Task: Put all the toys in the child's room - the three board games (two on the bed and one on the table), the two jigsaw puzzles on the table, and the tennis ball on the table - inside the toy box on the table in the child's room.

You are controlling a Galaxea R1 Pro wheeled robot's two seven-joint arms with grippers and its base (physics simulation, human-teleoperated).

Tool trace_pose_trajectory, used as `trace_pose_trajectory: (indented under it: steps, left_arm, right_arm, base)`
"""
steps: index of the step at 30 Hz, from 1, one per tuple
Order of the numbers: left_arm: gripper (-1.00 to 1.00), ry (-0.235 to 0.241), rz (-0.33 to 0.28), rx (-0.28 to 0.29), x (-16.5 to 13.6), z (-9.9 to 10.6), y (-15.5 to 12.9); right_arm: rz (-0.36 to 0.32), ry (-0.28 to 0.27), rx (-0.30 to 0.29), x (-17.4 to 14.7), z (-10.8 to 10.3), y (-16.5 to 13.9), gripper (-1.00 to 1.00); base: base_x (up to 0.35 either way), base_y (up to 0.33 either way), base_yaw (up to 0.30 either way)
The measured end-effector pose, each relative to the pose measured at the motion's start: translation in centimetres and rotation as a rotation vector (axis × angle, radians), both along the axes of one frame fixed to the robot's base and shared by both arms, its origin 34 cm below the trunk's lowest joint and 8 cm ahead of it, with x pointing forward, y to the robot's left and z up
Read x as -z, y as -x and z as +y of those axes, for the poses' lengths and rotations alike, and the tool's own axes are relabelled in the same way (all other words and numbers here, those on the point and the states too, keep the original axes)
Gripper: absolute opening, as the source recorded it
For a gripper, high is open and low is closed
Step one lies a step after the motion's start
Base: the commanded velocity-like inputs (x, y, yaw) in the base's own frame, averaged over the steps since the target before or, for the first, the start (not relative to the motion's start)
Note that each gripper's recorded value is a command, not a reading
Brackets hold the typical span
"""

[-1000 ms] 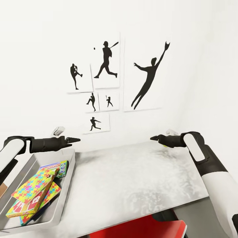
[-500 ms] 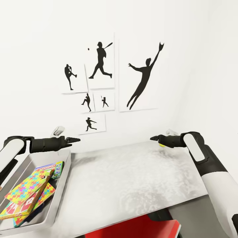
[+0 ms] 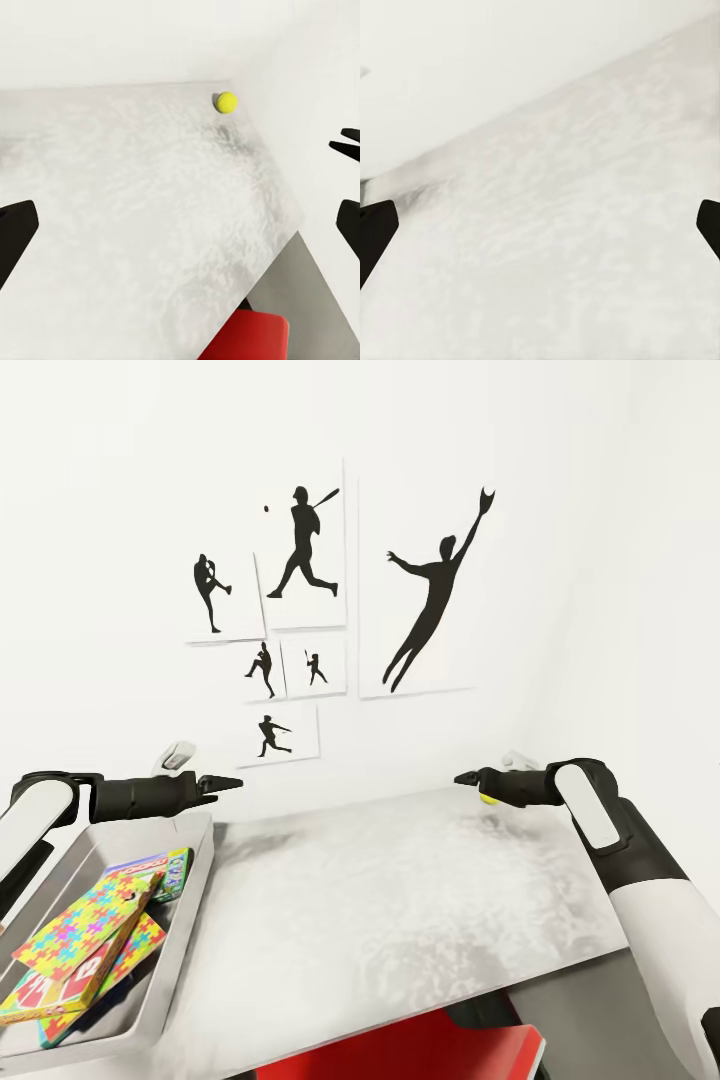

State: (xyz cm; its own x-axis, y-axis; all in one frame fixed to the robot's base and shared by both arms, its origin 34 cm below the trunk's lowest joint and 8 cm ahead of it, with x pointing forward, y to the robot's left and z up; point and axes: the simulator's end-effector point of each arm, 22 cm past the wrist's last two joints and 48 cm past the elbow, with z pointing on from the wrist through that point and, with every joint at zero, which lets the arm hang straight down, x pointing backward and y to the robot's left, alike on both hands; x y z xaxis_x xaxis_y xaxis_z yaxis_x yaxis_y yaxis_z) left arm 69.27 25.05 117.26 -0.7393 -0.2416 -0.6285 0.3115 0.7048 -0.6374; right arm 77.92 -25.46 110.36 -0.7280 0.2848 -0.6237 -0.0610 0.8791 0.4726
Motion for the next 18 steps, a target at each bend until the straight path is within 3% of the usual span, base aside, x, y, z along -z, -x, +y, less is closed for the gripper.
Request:
trace_pose_trajectory:
  steps: [18]
  left_arm:
    - [1.00,0.001,-0.001,-0.001,-0.05,0.03,-0.02]
  right_arm:
    - [-0.001,0.000,0.003,-0.04,-0.16,-0.04,1.00]
  base:
    - [0.000,0.000,0.000]
